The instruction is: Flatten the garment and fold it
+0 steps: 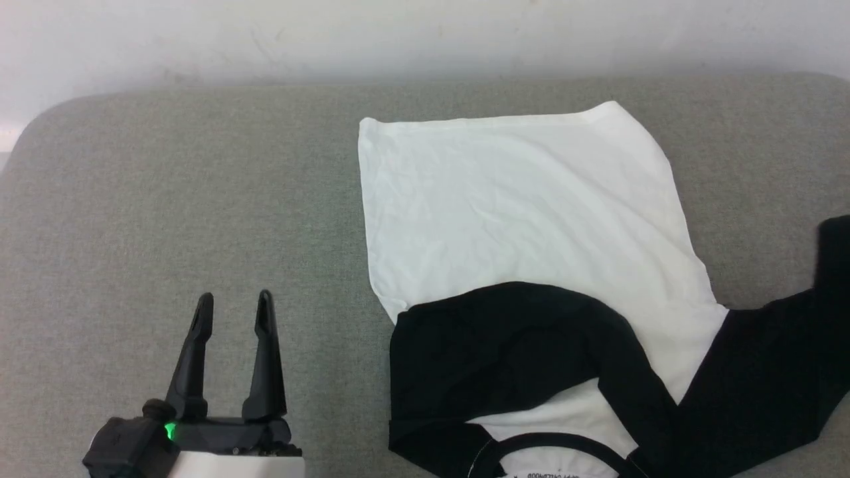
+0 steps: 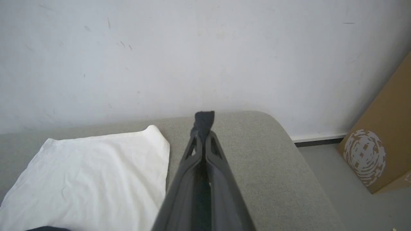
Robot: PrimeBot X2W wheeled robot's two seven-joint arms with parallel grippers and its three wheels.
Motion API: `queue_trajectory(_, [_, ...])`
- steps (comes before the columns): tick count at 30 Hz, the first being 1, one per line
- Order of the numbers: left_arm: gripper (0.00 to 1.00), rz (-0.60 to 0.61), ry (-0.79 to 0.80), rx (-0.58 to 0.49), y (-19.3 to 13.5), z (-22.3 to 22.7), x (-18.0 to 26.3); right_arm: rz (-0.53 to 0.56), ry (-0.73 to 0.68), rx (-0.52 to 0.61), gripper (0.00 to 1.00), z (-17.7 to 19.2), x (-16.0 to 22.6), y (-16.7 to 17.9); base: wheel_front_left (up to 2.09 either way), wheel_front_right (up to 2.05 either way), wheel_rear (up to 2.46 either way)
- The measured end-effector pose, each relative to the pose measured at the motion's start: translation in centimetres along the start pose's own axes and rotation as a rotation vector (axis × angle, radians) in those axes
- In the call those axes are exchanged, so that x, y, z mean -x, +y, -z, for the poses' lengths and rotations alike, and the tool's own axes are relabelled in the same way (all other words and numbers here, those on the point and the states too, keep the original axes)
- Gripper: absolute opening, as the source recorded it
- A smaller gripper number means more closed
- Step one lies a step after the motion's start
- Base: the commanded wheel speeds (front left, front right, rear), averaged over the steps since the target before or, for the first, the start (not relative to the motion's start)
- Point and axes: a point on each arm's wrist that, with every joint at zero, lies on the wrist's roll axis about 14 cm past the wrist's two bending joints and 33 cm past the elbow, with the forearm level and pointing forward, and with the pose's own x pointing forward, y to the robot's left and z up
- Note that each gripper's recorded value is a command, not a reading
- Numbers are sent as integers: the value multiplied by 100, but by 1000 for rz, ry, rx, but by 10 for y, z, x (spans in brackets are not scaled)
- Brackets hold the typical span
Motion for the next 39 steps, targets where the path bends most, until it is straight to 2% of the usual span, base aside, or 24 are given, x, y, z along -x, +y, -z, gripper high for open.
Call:
queue_trajectory(6, [100, 4, -6, -9, 1, -5, 1, -213, 10, 14, 0, 3, 5, 83, 0, 0, 0])
queue_trajectory(14, [100, -13, 20, -9, 5, 2, 2, -512, 75, 52, 0, 29, 4, 194, 0, 0, 0])
queue_trajectory(18, [100, -35, 31, -9, 10, 5, 4, -659, 113, 75, 0, 49, 6, 247, 0, 0, 0])
queue_trajectory(24, [100, -75, 37, -14, 20, 8, 7, -863, 250, 107, 0, 102, 24, 315, 0, 0, 0])
queue_trajectory(30, [100, -112, 53, -19, 29, 14, 10, -970, 392, 175, 0, 160, 41, 346, 0, 0, 0])
queue_trajectory(39, [100, -143, 62, -23, 36, 18, 12, -997, 578, 268, 0, 233, 56, 344, 0, 0, 0])
